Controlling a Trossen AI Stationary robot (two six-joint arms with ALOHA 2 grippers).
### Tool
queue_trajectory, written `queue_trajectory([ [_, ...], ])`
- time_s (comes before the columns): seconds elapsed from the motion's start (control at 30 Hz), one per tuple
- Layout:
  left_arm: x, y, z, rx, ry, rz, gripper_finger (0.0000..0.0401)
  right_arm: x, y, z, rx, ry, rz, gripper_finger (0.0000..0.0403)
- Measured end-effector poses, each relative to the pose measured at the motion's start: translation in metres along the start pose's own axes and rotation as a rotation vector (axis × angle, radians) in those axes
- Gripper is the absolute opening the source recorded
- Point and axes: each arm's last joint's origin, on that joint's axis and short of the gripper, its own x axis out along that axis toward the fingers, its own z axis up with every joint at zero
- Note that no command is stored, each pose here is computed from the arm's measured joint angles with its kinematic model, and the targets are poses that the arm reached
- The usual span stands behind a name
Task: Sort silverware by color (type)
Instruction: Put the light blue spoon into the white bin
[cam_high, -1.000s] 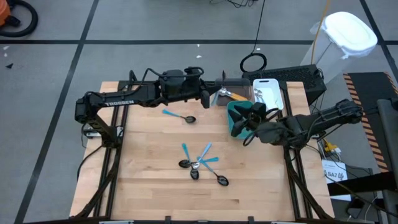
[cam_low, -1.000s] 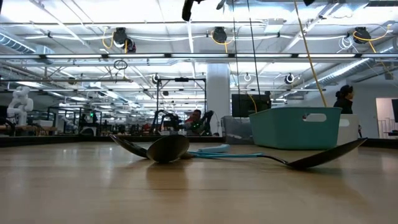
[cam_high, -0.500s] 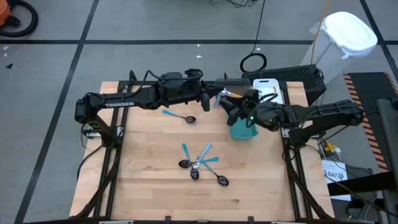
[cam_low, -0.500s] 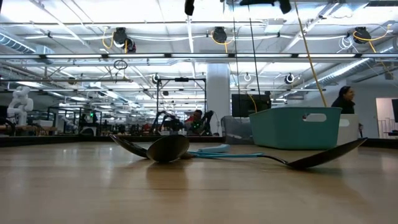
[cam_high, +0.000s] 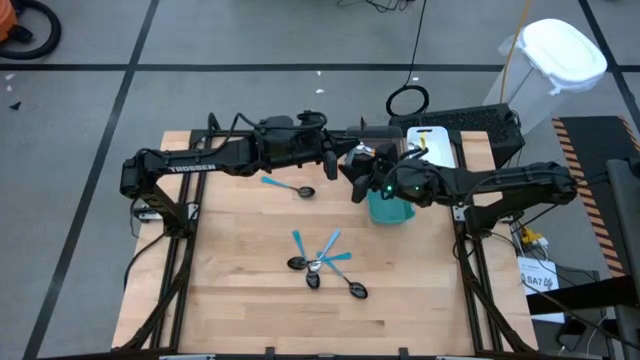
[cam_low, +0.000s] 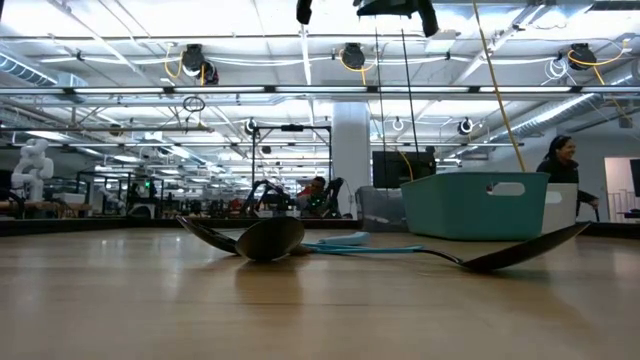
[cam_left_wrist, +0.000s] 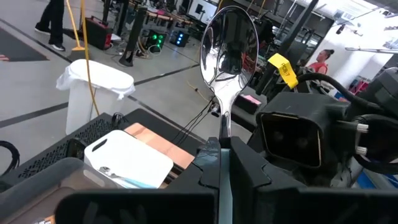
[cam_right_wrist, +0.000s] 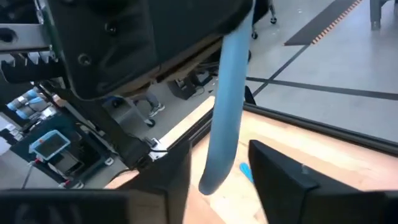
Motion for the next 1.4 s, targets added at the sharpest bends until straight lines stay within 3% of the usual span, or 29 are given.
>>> queue_trajectory([
  [0.27, -0.001, 0.0, -0.002, 0.009, 0.023, 0.009, 0.0033, 0.002, 0.0, -0.002, -0.011, 0.002, 0.0, 0.0039],
  [0.6, -0.001, 0.007, -0.007, -0.01, 0.139, -0.056, 0.0043, -0.003, -0.001, -0.004, 0.023, 0.101, 0.056, 0.0039],
  [0.8, -0.004, 0.01, -0.003, -0.049, 0.21, -0.216, 0.0044, -0.013, 0.0, -0.001, 0.044, 0.195, 0.176, 0.0039],
  [1.07, -0.006, 0.011, 0.011, -0.012, 0.249, -0.41, 0.0046, -0.021, 0.004, 0.005, 0.078, 0.248, 0.306, 0.004],
  [1.4, -0.014, 0.0, 0.038, 0.084, 0.176, -0.416, 0.0156, -0.023, 0.003, 0.007, 0.066, 0.244, 0.307, 0.0038],
])
